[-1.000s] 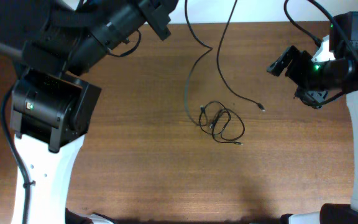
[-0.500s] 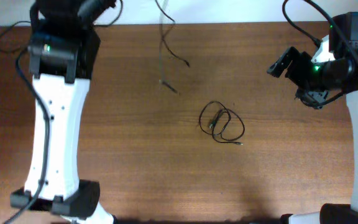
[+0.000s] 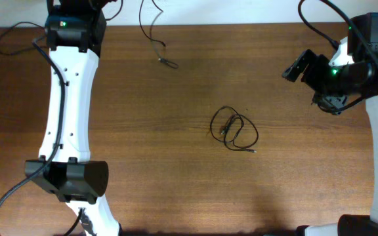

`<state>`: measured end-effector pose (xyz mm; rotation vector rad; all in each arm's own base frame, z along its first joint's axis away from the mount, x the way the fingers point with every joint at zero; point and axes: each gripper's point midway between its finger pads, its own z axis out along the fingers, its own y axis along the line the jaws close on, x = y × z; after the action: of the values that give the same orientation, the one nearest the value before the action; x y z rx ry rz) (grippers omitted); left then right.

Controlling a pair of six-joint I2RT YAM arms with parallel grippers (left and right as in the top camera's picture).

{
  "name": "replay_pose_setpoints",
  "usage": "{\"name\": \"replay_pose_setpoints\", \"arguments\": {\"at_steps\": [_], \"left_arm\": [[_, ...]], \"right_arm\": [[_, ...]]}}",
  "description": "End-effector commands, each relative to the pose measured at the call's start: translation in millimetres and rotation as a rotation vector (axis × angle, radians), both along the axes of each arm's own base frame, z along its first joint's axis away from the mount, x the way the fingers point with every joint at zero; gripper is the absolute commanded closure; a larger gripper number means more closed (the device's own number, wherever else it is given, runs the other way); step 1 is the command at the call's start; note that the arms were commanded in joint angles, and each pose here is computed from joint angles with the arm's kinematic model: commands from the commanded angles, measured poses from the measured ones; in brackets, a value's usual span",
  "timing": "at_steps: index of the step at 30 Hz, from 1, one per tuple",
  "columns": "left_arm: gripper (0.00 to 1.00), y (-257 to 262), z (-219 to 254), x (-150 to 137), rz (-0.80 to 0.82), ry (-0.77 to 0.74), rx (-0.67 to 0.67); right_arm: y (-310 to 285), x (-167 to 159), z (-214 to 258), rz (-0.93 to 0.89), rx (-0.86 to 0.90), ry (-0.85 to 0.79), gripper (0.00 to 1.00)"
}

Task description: Untangle cables

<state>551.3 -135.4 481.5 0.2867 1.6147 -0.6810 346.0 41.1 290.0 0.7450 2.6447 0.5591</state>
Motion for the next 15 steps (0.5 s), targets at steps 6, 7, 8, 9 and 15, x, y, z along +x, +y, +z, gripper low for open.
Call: {"name": "replay_pose_setpoints", "arguments": {"at_steps": [6,7,8,9,15], "left_arm": [[1.00,39,-42,0,0.025,0.147,0.074],[1.00,49,-47,1,0.039,0.160,0.093],[1.00,61,-54,1,0.057,0.176,0.113],[1.00,76,-59,1,0.079,0.193,0.128],[0.97,164,-90,-3,0.202,0.255,0.229]], "right_arm": [[-1,2,3,0.008,-0.020,-0.017,0.01],[-1,2,3,0.008,-0.020,-0.017,0.01],[-1,2,3,0.008,-0.020,-0.017,0.02],[-1,2,3,0.008,-0.020,-0.017,0.02],[-1,1,3,0.008,-0.020,-0.015,0.01]]}}
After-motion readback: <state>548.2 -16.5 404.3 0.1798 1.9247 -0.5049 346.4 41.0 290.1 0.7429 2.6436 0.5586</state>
